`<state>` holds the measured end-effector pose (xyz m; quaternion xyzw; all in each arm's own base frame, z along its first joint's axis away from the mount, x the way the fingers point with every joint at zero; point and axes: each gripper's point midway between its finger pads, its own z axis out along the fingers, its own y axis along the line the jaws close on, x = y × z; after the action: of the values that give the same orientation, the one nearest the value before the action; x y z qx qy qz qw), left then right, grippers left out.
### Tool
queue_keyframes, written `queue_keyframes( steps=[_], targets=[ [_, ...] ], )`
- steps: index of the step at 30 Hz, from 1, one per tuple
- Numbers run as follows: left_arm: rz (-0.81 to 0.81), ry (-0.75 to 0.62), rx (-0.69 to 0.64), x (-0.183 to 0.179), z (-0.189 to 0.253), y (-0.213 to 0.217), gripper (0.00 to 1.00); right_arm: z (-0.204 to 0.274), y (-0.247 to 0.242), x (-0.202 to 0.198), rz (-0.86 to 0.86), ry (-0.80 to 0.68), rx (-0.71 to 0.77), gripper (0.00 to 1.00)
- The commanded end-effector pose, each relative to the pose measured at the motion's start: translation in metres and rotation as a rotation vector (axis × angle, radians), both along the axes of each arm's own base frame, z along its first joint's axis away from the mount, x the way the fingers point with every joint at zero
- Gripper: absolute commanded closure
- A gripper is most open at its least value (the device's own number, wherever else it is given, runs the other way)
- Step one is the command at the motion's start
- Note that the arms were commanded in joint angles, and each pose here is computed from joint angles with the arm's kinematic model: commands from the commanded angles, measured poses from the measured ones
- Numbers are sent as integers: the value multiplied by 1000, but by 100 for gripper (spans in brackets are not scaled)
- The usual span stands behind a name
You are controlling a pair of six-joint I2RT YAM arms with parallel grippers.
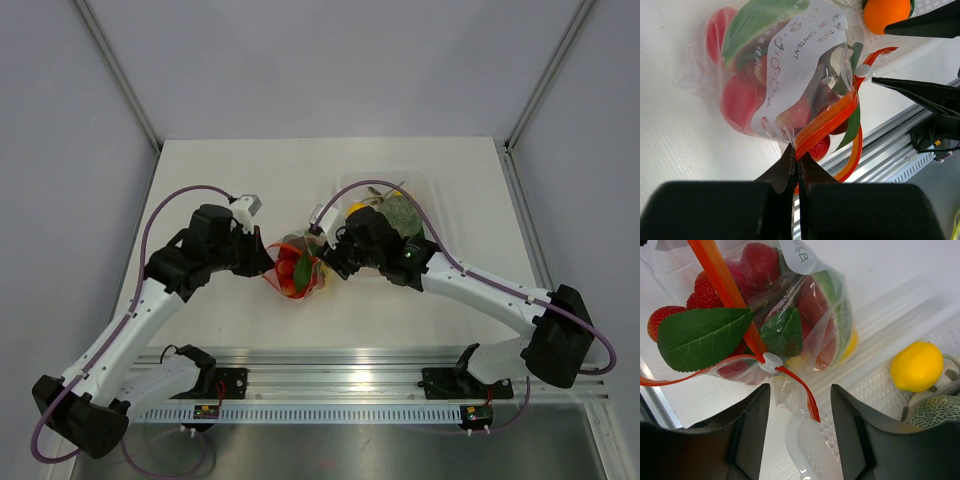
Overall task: Place the food in the zip-top bag and seal the zipper
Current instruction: Zip the zipper food storage bag at the center of the board.
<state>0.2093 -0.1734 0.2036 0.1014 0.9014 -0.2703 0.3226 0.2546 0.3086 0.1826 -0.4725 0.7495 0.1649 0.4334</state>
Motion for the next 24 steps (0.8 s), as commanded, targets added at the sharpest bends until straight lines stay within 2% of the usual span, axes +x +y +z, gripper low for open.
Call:
queue_keyframes(
  steps=[1,5,6,8,9,16,24],
  targets=[
    [-16,-86,-43,13,24,-7,100,24,14,9,60,-88,28,41],
    [-13,-92,-41,14,26,-6,100,13,19,11,71,-62,-1,54],
    [-10,-91,-38,15,26,-5,100,10,22,12,75,-55,0,74],
    [2,-93,-32,17,26,-3,100,7,22,11,69,-48,2,98],
    [5,-93,-32,17,26,-2,100,7,21,12,59,-46,5,100],
    [50,-102,-14,25,27,10,100,19,6,7,-2,-96,81,100],
    [98,-104,3,37,30,20,100,50,7,-21,57,-139,351,100]
  ],
)
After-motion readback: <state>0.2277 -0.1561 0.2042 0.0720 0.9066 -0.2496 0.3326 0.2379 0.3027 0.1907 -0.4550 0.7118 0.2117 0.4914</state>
